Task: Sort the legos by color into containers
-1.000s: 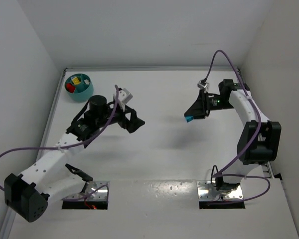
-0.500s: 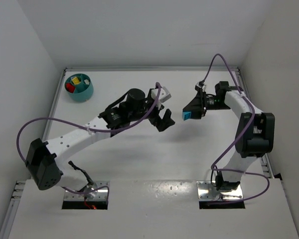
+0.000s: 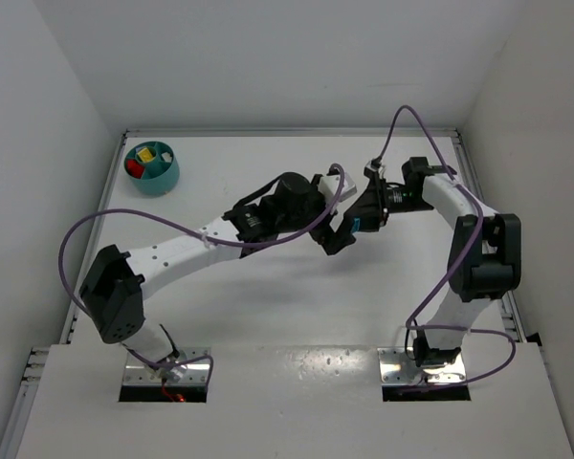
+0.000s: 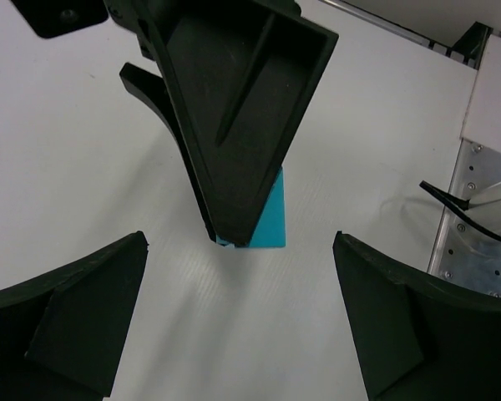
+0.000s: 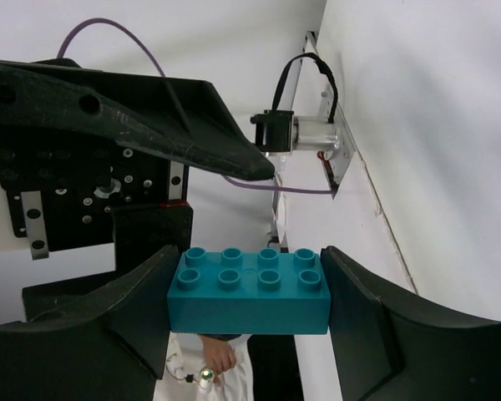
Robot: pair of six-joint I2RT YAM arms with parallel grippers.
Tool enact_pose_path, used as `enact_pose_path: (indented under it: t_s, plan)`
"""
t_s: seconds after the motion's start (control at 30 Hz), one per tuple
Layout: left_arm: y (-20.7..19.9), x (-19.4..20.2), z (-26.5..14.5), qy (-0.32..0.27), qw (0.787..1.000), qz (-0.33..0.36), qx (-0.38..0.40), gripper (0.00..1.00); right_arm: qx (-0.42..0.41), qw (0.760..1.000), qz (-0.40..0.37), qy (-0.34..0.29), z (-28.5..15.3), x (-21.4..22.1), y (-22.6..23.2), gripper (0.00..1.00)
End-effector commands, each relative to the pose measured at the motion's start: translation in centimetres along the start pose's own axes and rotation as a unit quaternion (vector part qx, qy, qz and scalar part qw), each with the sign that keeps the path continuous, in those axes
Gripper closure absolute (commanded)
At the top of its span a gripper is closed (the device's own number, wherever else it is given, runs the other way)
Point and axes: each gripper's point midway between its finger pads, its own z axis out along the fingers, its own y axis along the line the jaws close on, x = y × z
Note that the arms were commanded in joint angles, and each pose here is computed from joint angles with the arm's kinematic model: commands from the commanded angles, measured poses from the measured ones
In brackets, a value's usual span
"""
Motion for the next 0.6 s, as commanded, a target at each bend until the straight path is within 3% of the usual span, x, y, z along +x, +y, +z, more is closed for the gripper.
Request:
enact_pose_path:
  t_s: [0.0,0.07,0.23,0.33,0.37,0.43,0.47,0.57]
  plan:
    - [-0.7,-4.5,0.1,-0.059,0.998,0.015,0.004,0.0,-0.08,0.996,-0.04,0.002,0.2,0.2,3.9,0.77]
    - [-0.7,-4.6,0.3,-0.06,0.998,0.01,0.004,0.05,-0.081,0.996,-0.041,0.007,0.5,0.3,3.9,0.77]
    - [-0.6,-6.0,0.7,-0.071,0.997,0.008,0.005,0.28,-0.082,0.996,-0.037,0.019,1.0,1.2,4.1,0.77]
    - [-0.8,-6.1,0.7,-0.069,0.997,0.013,0.01,0.53,-0.082,0.996,-0.036,0.02,1.0,1.3,4.2,0.77]
    - [-0.7,-5.5,1.0,-0.06,0.998,0.011,0.01,0.66,-0.082,0.996,-0.041,0.02,0.9,1.1,4.4,0.77]
    - [-0.9,-4.6,1.0,-0.047,0.999,0.008,0.014,0.74,-0.082,0.996,-0.044,0.016,0.7,0.7,4.9,0.78]
    - [-0.9,-4.6,0.7,-0.047,0.999,0.008,0.014,0.74,-0.082,0.995,-0.05,0.015,0.6,0.6,5.3,0.78]
    - [-0.9,-3.4,0.0,-0.036,0.999,0.005,0.009,0.5,-0.081,0.996,-0.048,0.009,0.4,-0.1,5.1,0.8]
